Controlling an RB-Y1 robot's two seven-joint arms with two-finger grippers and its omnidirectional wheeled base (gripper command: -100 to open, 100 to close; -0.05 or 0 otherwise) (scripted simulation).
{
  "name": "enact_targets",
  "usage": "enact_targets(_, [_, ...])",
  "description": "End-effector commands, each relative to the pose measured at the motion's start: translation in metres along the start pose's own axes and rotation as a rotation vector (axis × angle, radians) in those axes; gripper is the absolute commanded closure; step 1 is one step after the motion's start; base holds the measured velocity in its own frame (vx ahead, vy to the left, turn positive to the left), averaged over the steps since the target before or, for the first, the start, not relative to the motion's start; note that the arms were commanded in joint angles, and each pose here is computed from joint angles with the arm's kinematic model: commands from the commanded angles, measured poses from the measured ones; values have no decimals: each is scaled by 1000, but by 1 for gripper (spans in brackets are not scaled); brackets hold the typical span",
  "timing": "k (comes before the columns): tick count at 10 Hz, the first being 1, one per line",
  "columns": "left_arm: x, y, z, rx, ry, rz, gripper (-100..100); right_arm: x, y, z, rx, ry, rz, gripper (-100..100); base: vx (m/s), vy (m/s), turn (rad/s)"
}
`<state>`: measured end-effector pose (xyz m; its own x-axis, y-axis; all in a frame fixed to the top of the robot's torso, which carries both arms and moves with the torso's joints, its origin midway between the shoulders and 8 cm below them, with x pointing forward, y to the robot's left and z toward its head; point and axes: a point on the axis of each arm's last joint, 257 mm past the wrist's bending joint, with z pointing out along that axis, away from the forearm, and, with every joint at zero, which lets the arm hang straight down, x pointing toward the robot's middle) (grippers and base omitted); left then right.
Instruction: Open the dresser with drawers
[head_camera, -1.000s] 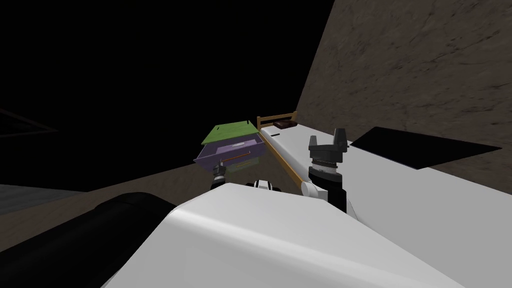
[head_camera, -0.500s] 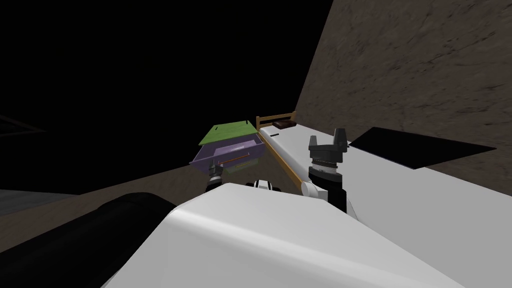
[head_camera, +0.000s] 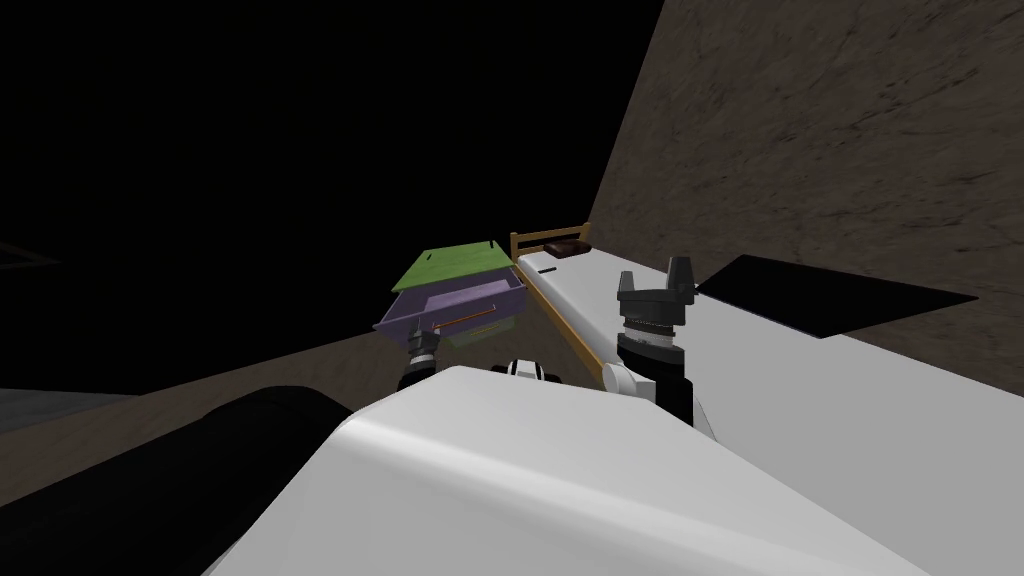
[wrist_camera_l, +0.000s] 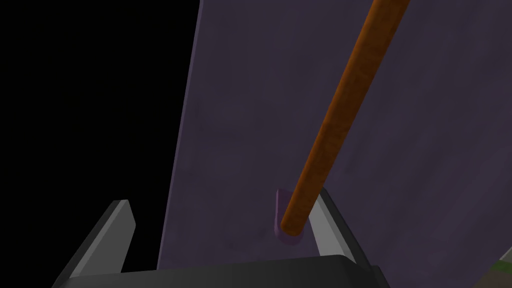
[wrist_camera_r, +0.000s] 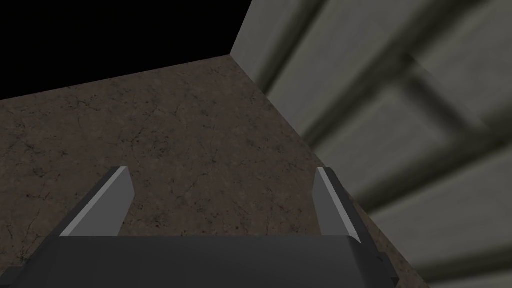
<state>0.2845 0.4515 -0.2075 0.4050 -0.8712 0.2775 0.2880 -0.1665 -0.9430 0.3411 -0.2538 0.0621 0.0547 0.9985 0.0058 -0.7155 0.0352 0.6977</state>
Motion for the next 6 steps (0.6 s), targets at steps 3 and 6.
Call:
enact_targets(3, [-2,0,-2,-11,-5,2,0,0,0,0,0,0,0,0,3,0,1])
enact_targets(6, [-3,3,-3,-18,-8,2,0,0,0,0,0,0,0,0,0,0,0])
